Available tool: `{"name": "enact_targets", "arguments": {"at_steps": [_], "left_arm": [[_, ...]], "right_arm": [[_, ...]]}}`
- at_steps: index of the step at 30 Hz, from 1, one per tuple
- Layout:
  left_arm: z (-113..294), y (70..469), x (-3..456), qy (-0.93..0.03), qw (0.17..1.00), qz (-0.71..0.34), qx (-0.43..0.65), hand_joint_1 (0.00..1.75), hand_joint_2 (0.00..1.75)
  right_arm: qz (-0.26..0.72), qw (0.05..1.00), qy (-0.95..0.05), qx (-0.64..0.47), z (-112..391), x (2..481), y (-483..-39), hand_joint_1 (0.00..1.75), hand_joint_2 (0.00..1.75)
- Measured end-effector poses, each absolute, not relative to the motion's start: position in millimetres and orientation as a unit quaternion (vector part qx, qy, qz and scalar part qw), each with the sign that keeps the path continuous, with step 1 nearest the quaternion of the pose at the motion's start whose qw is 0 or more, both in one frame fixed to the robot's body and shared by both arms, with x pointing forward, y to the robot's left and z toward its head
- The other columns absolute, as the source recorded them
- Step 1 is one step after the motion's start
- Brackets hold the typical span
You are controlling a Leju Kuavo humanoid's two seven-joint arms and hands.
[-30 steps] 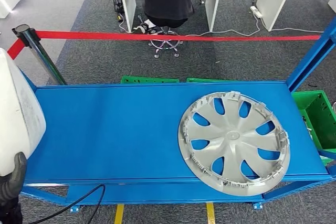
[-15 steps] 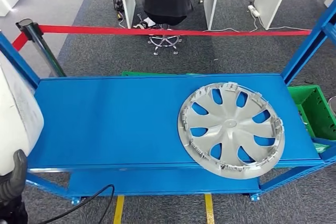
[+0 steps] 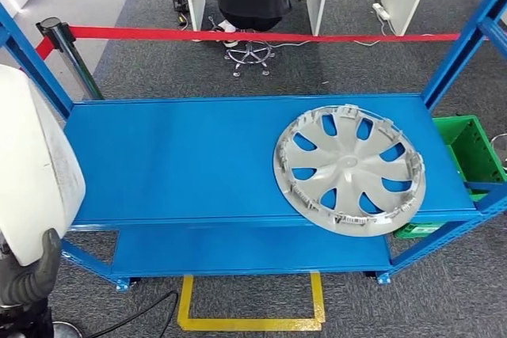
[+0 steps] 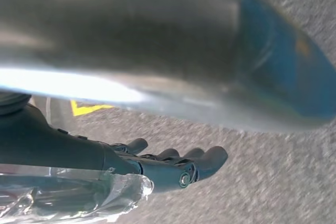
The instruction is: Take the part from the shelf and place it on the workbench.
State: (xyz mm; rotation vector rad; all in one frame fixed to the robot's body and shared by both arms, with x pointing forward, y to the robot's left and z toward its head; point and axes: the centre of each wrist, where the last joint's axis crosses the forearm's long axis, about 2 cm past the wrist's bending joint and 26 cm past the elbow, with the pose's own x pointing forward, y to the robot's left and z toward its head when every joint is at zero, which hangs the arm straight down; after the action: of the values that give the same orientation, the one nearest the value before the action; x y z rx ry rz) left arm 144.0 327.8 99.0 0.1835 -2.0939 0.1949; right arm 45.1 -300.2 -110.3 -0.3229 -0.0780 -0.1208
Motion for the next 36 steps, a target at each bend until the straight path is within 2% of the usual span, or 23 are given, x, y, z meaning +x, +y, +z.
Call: {"name": "enact_targets", "arguments": {"at_steps": [9, 19, 24, 29, 36], "left_arm": [[103.7, 321.4, 146.3, -0.866, 0.489, 0.062, 0.084, 1.75, 1.75], [103.9, 332.7, 141.9, -0.87, 0.483, 0.064, 0.079, 1.75, 1.75], [102.0, 348.5, 124.8, -0.865, 0.486, 0.083, 0.092, 1.75, 1.75], [103.5, 370.4, 84.4, -0.843, 0.492, 0.123, 0.178, 1.75, 1.75], [115.2, 374.4, 67.2, -0.829, 0.495, 0.103, 0.24, 1.75, 1.75]], "right_arm": [[-0.038, 0.992, -0.036, -0.118, -110.6, 45.9, -288.1, 0.0, 0.0], [-0.088, 0.988, -0.043, -0.12, -110.4, 43.7, -274.8, 0.0, 0.0], [-0.139, 0.981, -0.086, -0.104, -108.2, 37.2, -235.9, 0.0, 0.0], [-0.147, 0.969, -0.155, -0.121, -100.1, 3.4, -175.6, 0.0, 0.0], [-0.111, 0.978, -0.132, -0.116, -96.6, -24.2, -162.0, 0.0, 0.0]]}}
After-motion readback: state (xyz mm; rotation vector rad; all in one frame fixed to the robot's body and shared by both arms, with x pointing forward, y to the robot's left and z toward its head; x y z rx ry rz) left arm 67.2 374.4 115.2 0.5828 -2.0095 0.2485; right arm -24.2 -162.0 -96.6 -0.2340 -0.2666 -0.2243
